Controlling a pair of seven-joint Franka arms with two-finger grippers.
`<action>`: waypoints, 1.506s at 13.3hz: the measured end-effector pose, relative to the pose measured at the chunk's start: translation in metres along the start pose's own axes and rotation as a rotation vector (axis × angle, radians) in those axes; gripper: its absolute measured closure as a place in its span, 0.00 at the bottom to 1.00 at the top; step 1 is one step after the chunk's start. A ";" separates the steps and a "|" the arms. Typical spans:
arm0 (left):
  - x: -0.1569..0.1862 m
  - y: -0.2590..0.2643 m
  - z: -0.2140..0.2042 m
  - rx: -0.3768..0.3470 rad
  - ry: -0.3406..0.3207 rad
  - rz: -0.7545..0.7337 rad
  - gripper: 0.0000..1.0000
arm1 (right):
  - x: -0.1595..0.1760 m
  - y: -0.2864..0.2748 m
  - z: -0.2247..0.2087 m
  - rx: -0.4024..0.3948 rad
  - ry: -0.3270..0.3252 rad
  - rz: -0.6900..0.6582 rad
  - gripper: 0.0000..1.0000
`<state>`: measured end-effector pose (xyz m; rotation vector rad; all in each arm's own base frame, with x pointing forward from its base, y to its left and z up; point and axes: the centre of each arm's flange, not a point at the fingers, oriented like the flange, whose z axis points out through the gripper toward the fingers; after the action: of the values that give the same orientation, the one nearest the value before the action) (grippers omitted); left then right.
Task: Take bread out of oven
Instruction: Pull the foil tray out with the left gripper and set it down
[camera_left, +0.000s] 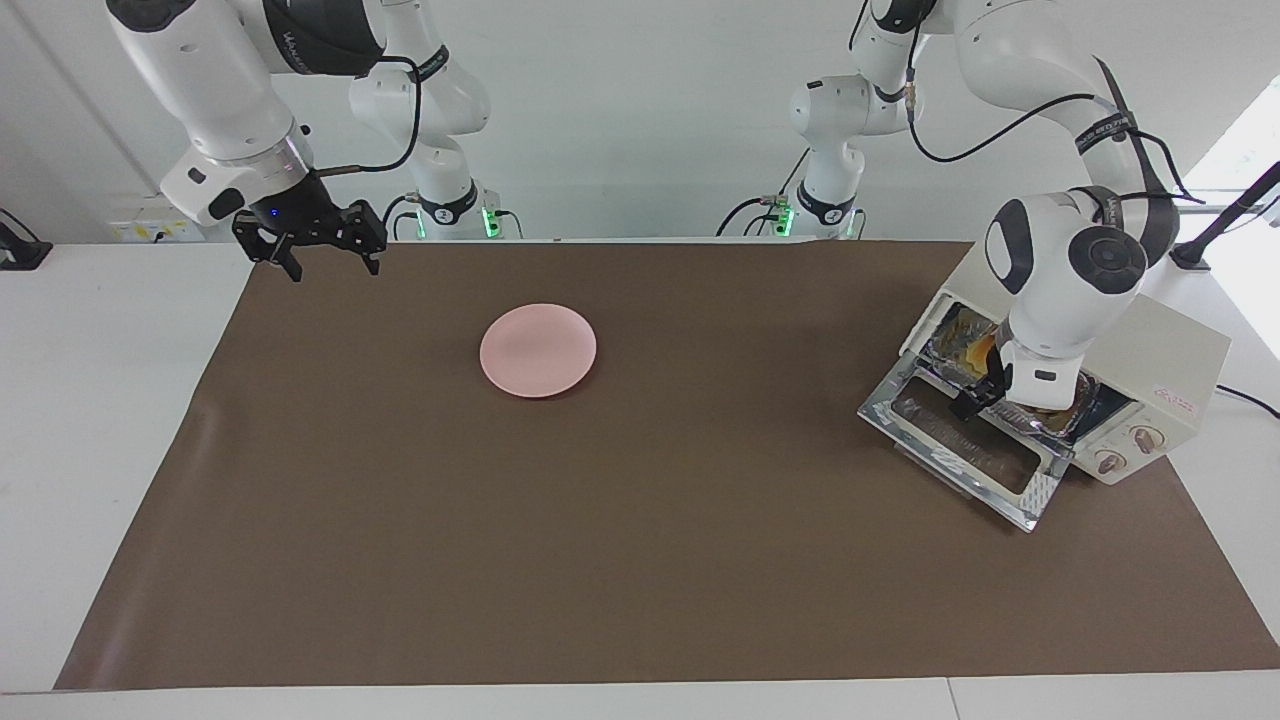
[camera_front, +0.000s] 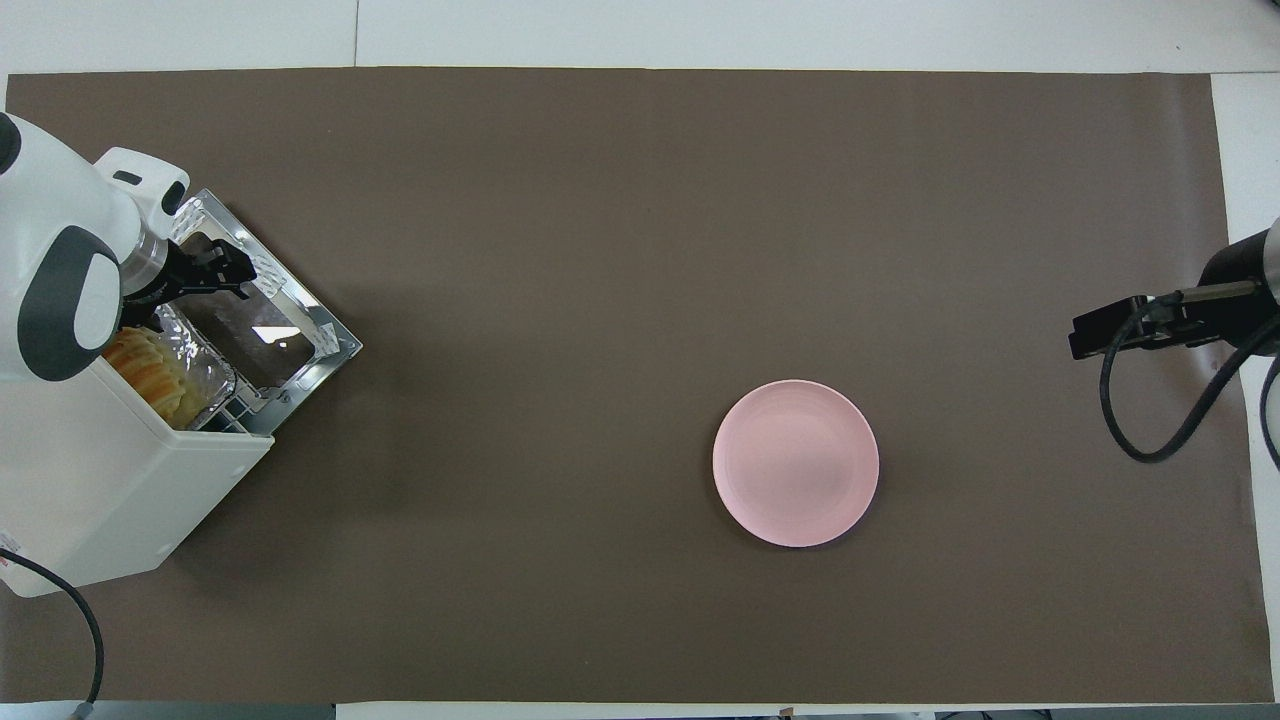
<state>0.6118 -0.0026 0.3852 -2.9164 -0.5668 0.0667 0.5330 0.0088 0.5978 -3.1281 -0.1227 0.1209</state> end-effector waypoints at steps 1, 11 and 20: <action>-0.001 0.000 0.003 -0.001 0.002 -0.004 0.09 | 0.000 0.000 0.000 0.000 0.000 0.000 0.00; -0.024 0.078 -0.043 -0.047 0.108 0.139 0.99 | 0.000 0.000 0.000 0.000 0.000 0.000 0.00; -0.226 0.304 -0.055 -0.082 0.050 0.567 0.99 | 0.000 0.000 0.000 0.000 0.000 0.000 0.00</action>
<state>0.5183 -0.3743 0.3891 -3.0478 0.2833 0.0403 0.5330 0.0087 0.5979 -3.1281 -0.1227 0.1207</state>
